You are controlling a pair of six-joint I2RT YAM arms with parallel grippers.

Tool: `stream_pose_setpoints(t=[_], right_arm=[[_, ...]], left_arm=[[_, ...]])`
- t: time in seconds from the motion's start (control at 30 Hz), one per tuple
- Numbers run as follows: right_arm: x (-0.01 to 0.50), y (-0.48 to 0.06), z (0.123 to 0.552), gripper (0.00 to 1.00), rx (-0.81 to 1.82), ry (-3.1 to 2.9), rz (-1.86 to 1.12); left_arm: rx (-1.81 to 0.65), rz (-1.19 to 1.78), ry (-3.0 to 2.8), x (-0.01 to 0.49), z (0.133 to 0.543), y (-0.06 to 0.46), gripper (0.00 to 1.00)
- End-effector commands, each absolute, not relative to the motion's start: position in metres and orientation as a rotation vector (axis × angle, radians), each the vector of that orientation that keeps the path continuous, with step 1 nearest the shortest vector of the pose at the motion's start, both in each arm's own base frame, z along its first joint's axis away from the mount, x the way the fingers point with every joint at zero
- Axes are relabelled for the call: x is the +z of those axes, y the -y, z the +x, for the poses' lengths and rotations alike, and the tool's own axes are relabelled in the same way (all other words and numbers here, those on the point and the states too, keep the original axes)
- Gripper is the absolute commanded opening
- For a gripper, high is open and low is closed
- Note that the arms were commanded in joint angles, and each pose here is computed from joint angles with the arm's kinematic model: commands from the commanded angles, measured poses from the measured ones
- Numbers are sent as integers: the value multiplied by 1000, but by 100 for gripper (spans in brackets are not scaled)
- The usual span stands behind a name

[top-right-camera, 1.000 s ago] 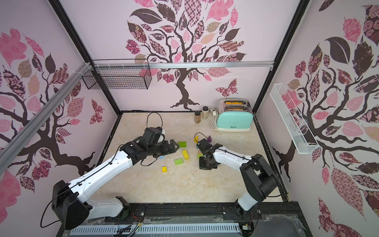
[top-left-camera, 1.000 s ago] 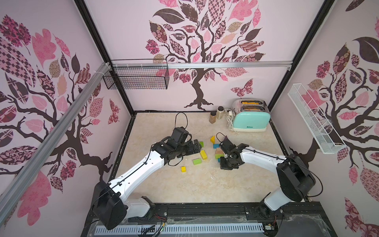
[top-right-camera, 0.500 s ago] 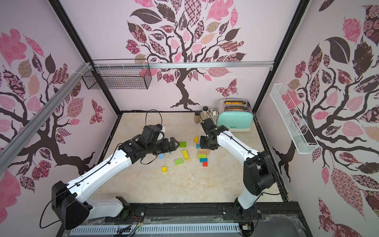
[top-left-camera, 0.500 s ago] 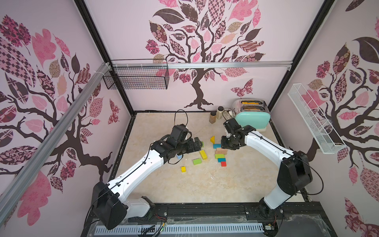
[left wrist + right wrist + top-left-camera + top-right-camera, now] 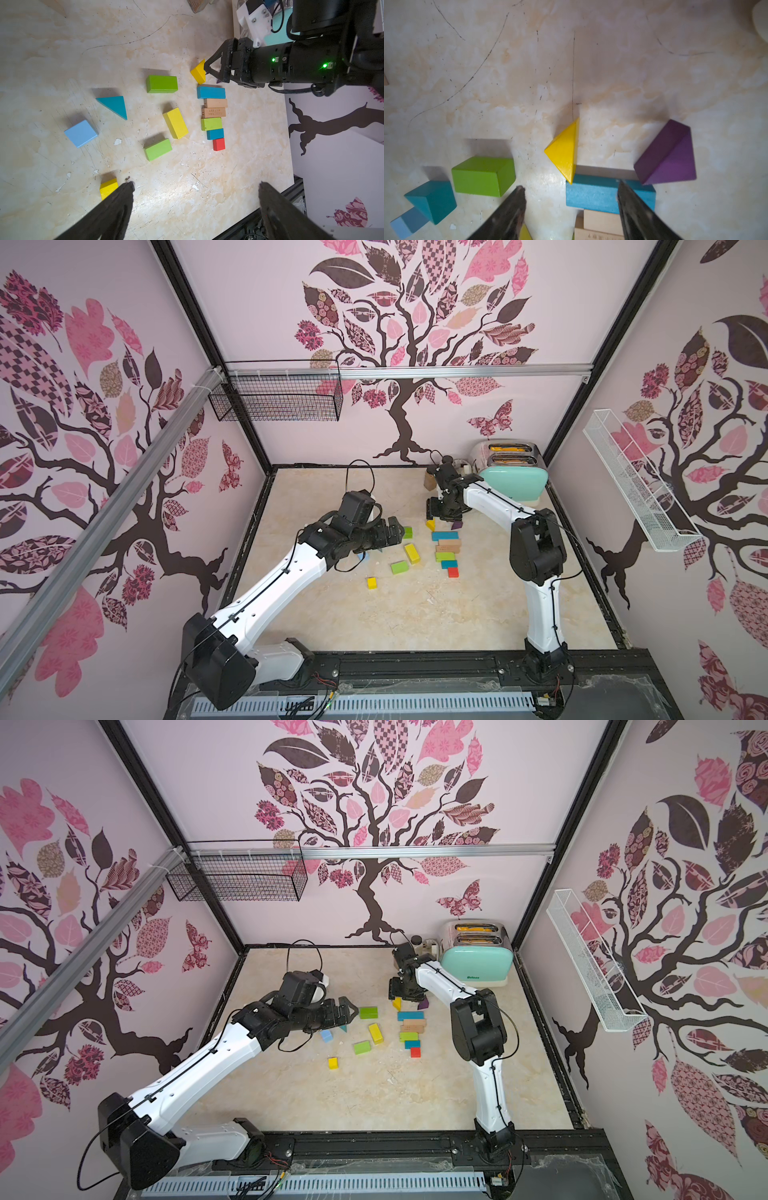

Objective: Assemble a carrot with building blocks
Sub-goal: Assemble the building block at the center of the board.

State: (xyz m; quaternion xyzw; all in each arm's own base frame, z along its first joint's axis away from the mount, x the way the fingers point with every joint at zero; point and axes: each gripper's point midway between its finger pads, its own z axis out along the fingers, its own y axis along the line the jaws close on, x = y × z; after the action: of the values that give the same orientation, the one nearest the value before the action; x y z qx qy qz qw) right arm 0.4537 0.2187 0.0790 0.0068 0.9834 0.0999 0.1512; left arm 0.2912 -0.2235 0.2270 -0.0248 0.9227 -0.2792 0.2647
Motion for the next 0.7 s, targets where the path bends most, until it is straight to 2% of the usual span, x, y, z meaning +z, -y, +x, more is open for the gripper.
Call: stream_pose_setpoints(t=[0.0,0.23,0.5,0.67], right_arm=[[80,-226,466,74,298,-2809,15],[64,-234,478,72,300,-2824,1],[50,-235,477,54,240,-2858,-66],[48,-235,474,46,214,-2865,-107]], left_arm=[[-761,-66,-2470,237,293,214,98],[-750,-94,-2483,231,297,205,98],[-753,-117,-2505,223,304,201,98],[-757,-120,-2505,222,307,200,98]])
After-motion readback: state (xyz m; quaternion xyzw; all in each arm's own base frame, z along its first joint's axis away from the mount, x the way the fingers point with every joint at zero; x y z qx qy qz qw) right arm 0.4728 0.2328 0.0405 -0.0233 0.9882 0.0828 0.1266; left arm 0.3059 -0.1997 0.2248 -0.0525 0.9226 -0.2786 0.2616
